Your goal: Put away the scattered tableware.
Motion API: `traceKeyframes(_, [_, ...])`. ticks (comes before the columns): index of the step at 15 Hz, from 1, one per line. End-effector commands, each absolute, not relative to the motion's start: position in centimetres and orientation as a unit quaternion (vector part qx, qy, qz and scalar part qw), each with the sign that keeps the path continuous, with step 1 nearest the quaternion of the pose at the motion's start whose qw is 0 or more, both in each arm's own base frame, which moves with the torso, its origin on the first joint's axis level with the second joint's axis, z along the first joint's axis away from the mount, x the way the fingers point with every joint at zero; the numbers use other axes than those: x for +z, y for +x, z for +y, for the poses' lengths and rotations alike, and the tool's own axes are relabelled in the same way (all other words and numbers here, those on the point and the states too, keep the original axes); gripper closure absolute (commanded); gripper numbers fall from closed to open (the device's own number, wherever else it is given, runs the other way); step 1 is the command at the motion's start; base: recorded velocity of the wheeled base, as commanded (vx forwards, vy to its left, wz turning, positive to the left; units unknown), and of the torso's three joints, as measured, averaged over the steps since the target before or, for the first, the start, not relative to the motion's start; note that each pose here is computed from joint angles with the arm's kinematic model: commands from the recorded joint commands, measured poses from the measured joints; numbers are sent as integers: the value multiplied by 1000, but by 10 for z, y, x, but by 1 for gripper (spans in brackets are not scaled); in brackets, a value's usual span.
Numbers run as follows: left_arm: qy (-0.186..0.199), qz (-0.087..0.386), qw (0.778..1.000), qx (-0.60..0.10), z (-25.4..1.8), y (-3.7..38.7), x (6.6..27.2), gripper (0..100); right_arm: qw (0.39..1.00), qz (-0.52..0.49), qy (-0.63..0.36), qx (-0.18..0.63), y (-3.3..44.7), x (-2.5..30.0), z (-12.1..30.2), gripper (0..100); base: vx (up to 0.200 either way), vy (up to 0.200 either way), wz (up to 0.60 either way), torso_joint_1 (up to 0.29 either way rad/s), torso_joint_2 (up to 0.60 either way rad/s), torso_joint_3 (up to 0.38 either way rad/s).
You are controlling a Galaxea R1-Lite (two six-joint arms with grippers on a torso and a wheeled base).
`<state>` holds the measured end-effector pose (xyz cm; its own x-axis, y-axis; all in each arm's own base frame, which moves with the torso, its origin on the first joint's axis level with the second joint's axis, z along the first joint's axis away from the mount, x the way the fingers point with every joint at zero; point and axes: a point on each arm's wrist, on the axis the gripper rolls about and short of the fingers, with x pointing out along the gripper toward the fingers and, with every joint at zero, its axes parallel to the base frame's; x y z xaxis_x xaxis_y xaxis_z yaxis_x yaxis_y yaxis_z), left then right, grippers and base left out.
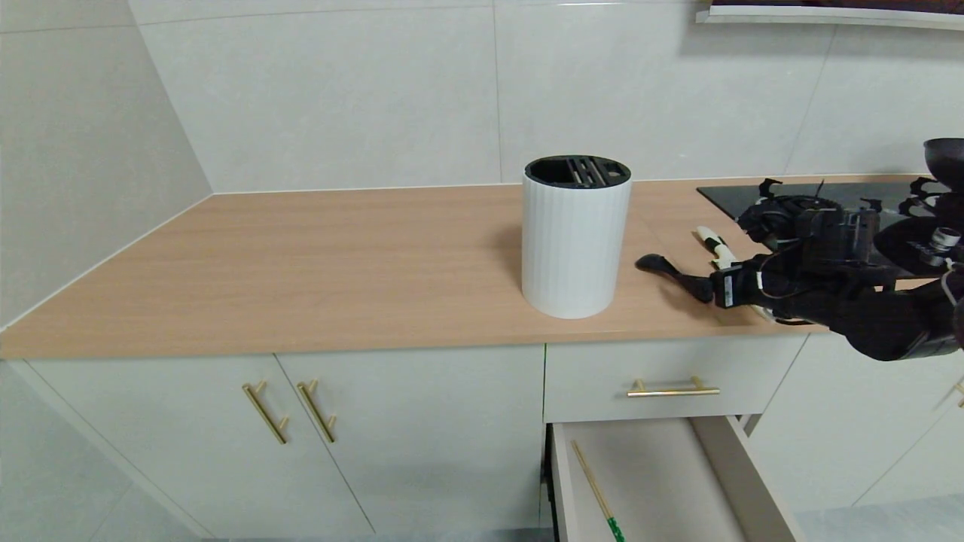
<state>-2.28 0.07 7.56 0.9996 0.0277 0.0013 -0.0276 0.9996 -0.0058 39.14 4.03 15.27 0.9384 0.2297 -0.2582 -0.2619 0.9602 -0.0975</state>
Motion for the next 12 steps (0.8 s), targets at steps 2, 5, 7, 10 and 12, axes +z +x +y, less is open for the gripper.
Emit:
traceKeyframes(2, [-3, 0, 1000, 15, 1, -23, 76, 0, 982, 125, -64, 127, 403, 132, 38, 0, 0, 0, 0, 0, 0, 0])
traceKeyframes(5, [-3, 0, 1000, 14, 1, -23, 76, 0, 981, 127, -64, 129, 404, 130, 39, 0, 0, 0, 0, 0, 0, 0])
traceKeyframes(7, [-3, 0, 1000, 15, 1, -23, 76, 0, 980, 131, -65, 135, 404, 127, 44, 0, 0, 0, 0, 0, 0, 0])
traceKeyframes(10, [-3, 0, 1000, 14, 1, -23, 76, 0, 980, 132, -65, 137, 404, 126, 45, 0, 0, 0, 0, 0, 0, 0])
traceKeyframes(12, [-3, 0, 1000, 14, 1, -23, 76, 0, 980, 131, -64, 137, 404, 127, 45, 0, 0, 0, 0, 0, 0, 0])
